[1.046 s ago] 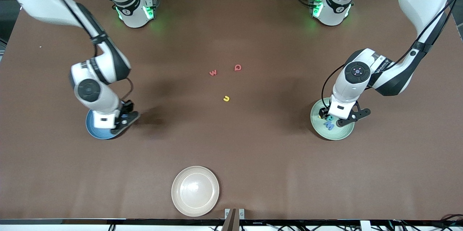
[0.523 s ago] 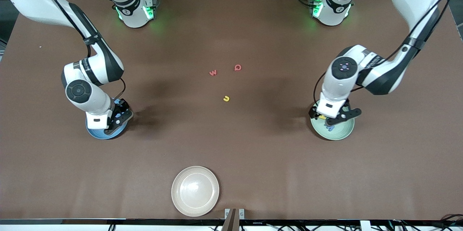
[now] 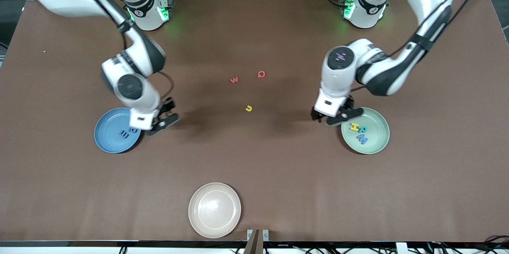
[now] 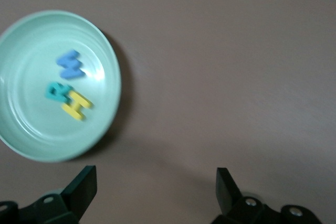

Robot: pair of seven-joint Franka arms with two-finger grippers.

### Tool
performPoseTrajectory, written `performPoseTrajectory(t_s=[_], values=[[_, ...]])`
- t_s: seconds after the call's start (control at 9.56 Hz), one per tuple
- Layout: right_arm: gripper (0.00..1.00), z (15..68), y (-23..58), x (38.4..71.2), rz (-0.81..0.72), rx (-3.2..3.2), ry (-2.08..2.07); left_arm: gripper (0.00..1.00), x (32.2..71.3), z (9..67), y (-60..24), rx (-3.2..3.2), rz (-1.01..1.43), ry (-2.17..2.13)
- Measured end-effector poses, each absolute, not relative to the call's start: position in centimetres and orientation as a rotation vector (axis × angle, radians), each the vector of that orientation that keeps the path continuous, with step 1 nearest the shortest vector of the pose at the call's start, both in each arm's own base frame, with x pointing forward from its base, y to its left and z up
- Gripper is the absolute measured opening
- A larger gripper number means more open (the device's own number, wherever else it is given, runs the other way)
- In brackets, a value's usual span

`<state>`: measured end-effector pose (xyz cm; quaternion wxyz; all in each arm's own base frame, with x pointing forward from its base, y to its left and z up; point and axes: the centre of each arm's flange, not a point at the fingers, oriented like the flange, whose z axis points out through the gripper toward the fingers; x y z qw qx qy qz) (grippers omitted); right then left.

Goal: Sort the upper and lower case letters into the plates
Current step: 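Open both grippers over the plates and move back toward the letters, then grasp the pink m with the right gripper while the left gripper nears o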

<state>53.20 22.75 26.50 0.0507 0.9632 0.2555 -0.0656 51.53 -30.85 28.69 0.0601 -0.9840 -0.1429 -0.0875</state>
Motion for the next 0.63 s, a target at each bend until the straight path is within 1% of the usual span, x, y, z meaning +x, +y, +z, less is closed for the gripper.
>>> performPoseTrajectory(t_s=[0.21,0.31,0.52,0.63], values=[[0.71,27.0,30.2,47.4,-0.188,2.992,0.612,1.00,49.6,28.3,-33.6,-2.983,-0.247,-0.469],[0.71,26.8,33.6,44.0,-0.154,3.039,0.550,1.00,49.1,28.0,-34.3,-2.983,-0.237,-0.491],[0.71,25.0,39.3,37.0,-0.095,3.146,0.492,1.00,48.3,27.1,-35.2,-2.984,-0.207,-0.538],[0.71,24.6,40.8,34.8,-0.092,3.165,0.478,1.00,48.1,26.9,-35.5,-2.984,-0.189,-0.559]])
